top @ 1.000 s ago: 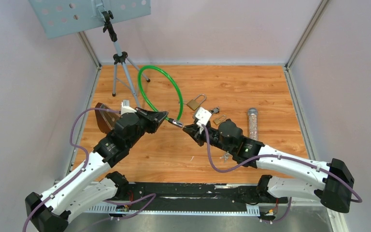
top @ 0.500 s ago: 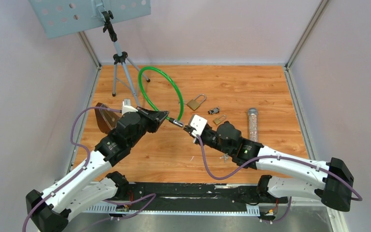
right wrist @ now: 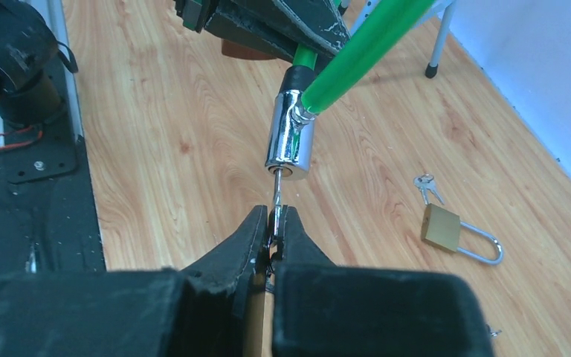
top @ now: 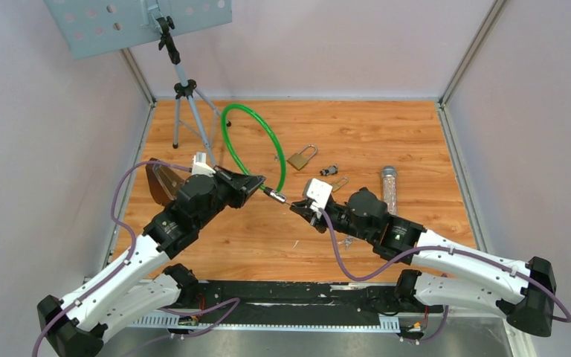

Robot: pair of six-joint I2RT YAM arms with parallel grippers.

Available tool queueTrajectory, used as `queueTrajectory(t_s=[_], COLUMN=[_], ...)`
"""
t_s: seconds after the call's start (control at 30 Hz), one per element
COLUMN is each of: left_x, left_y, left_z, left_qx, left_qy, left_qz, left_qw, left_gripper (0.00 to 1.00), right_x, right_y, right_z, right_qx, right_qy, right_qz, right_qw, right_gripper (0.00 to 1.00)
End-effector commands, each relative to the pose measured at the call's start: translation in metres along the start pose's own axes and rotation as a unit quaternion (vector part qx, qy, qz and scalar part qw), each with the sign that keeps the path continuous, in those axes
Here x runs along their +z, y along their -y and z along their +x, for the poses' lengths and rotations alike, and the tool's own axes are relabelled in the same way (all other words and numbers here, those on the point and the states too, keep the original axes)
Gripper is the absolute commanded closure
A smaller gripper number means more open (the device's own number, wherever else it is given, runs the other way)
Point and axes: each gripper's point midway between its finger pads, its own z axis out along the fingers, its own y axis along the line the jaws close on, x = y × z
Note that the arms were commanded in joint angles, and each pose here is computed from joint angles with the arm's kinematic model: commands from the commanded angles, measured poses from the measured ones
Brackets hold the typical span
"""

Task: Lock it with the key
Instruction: Lock the lock, then place the lock at the center of the board.

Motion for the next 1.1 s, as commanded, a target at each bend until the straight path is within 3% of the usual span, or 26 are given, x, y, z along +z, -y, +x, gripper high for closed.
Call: queueTrajectory(t_s=[0.0, 0.27, 0.4, 0.57, 0.8, 1.03, 1.07], left_x=[-0.006, -0.009, -0.001, 0.02, 0.029, 0.021, 0.021], left_y=[0.016, 0.009, -0.004, -0.06, -0.137, -0.177, -0.182], left_z=[-0.059, -0.064, -0.059, -0.034, 0.0, 0.011, 0.012], left_qx=[0.021, 0.028, 0.05, 0.118, 0.191, 0.216, 0.22], left_qy=[0.129, 0.139, 0.127, 0.065, -0.029, -0.069, -0.073], left_qz=[0.016, 0.007, -0.018, -0.095, -0.172, -0.217, -0.225], left_qw=[0.991, 0.99, 0.99, 0.986, 0.966, 0.949, 0.946], left_gripper=[1.0, 1.0, 1.0, 1.0, 1.0, 1.0, 0.95], right_x=[-0.018, -0.03, -0.036, -0.043, -0.037, -0.021, -0.017], right_y=[-0.002, -0.007, 0.012, 0.03, 0.033, 0.034, 0.035], right_z=[-0.016, -0.022, -0.024, -0.028, -0.019, -0.011, -0.008], right_qx=[0.036, 0.091, 0.126, 0.187, 0.216, 0.242, 0.25], right_qy=[0.001, 0.008, 0.013, 0.03, 0.025, 0.016, 0.013], right_qz=[-0.008, -0.013, 0.048, 0.11, 0.128, 0.134, 0.141], right_qw=[0.999, 0.996, 0.991, 0.976, 0.968, 0.961, 0.958], right_gripper=[1.0, 1.0, 1.0, 1.0, 1.0, 1.0, 1.0])
